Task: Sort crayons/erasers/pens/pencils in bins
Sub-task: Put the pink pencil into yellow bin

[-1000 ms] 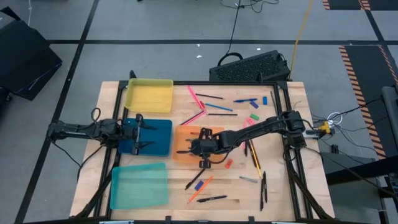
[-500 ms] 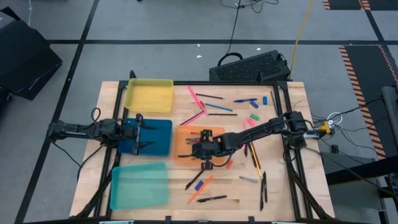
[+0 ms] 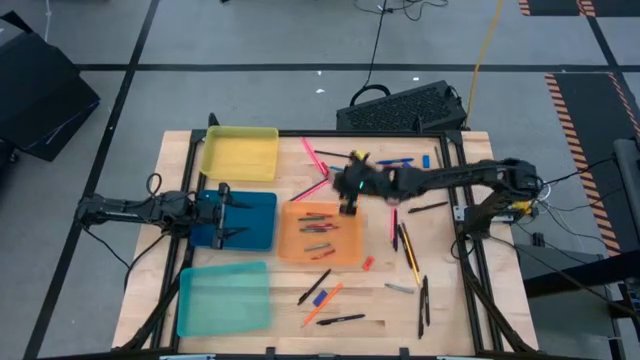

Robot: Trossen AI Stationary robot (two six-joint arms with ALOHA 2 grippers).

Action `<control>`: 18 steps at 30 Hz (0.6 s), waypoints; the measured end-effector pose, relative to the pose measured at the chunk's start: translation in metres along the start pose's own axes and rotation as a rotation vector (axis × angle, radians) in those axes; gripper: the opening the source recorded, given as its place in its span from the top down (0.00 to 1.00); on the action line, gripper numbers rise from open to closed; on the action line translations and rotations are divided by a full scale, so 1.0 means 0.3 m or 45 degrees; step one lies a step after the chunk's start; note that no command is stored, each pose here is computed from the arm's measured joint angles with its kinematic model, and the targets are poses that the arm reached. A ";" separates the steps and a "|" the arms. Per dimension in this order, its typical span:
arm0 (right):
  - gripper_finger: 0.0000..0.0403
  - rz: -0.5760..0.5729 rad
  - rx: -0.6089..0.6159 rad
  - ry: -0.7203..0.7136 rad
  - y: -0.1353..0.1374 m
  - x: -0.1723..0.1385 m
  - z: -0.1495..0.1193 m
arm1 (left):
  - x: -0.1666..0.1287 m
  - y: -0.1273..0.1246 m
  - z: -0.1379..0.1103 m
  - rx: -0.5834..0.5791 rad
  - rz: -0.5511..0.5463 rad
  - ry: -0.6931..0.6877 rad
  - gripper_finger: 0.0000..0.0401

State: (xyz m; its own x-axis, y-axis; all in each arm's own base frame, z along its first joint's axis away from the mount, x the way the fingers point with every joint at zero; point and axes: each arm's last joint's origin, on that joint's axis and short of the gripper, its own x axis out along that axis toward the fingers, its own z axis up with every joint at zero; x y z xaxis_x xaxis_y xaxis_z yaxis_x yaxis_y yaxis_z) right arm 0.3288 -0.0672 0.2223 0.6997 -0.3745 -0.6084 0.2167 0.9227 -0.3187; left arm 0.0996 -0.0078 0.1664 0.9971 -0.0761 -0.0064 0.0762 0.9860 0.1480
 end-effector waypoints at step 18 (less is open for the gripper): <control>0.60 0.474 0.300 0.198 -0.368 0.118 0.166 | 0.000 0.000 0.000 0.000 0.000 0.000 0.32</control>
State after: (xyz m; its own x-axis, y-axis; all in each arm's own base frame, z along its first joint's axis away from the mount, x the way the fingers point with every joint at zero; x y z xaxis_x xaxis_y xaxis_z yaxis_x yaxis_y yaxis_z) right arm 0.3634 -0.1778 0.2721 0.6524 -0.0069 -0.7578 0.1316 0.9858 0.1043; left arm 0.0996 -0.0078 0.1663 0.9971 -0.0762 -0.0067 0.0763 0.9860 0.1480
